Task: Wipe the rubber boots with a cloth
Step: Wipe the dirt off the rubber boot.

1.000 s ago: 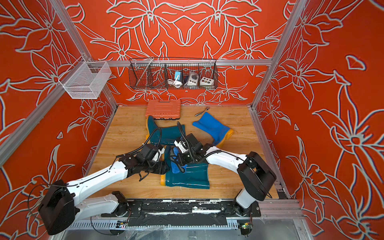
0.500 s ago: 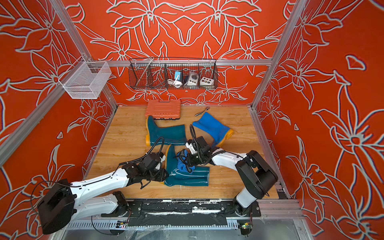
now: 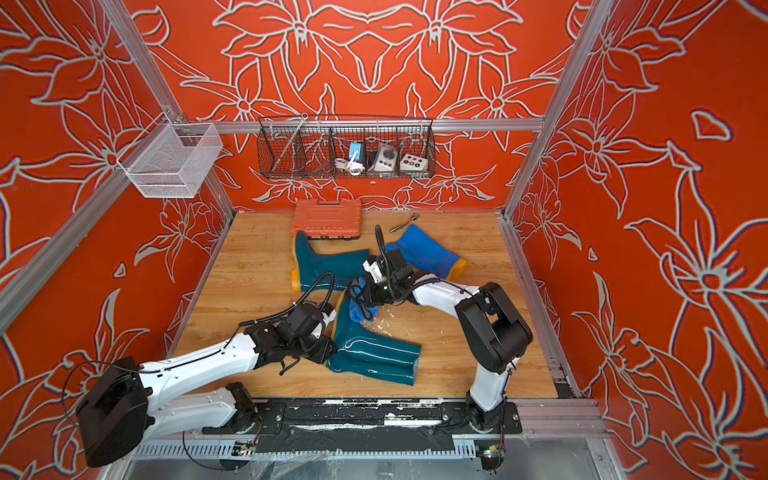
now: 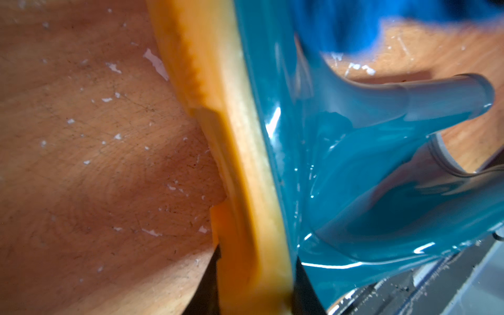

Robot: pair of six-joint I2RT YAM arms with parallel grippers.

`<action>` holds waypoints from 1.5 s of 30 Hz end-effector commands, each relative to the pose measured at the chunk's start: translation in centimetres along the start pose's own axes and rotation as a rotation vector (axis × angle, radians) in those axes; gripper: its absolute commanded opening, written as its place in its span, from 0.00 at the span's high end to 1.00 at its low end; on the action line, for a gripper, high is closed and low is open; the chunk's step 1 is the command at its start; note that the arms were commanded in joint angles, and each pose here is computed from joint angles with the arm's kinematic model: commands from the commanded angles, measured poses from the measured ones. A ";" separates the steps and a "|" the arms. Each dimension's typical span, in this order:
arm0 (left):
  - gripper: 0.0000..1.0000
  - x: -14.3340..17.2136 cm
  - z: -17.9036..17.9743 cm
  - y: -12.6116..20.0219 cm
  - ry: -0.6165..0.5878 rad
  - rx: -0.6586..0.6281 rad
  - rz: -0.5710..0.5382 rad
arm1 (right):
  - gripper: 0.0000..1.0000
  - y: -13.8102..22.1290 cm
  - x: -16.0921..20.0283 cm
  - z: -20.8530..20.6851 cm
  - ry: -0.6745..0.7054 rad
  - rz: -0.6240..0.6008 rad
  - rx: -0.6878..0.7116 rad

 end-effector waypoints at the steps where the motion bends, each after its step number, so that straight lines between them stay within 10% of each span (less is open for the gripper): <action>1: 1.00 -2.3 -2.1 1.9 -0.087 0.094 -0.117 | 1.00 -0.2 1.7 1.7 0.036 0.057 -0.033; 10: 1.00 -3.0 -2.3 2.2 -0.115 0.106 -0.156 | 1.00 -0.3 14.1 3.6 0.073 0.241 -0.072; 20: 1.00 -3.7 -2.6 0.1 -0.131 0.112 -0.110 | 1.00 -0.8 8.2 2.9 0.126 0.168 -0.037; 24: 0.47 -3.9 -1.3 0.4 -0.093 0.022 -0.104 | 1.00 0.9 5.0 0.1 0.033 0.070 0.000; 28: 0.37 -2.6 -0.3 0.4 -0.038 -0.015 -0.103 | 1.00 2.6 6.7 0.0 0.134 0.077 0.053; 37: 0.52 -0.2 -0.4 -1.9 0.044 0.079 -0.090 | 1.00 0.0 14.1 6.3 0.430 0.201 -0.093; 42: 0.99 0.0 -1.0 -2.6 0.021 0.117 -0.064 | 1.00 -2.6 9.6 6.3 0.387 0.160 -0.089; 45: 1.00 -0.1 -1.4 -2.5 -0.001 0.137 -0.060 | 1.00 -2.8 3.9 5.2 0.243 0.084 -0.115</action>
Point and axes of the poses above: each gripper's point midway between its finger pads, its own y axis back along the fingers, its own z axis along the line the jaws close on, x = y × z, the point moved 2 cm from there along y, back along the fingers, and after that the axes turned 6 degrees about -y, right-handed, at the moved point
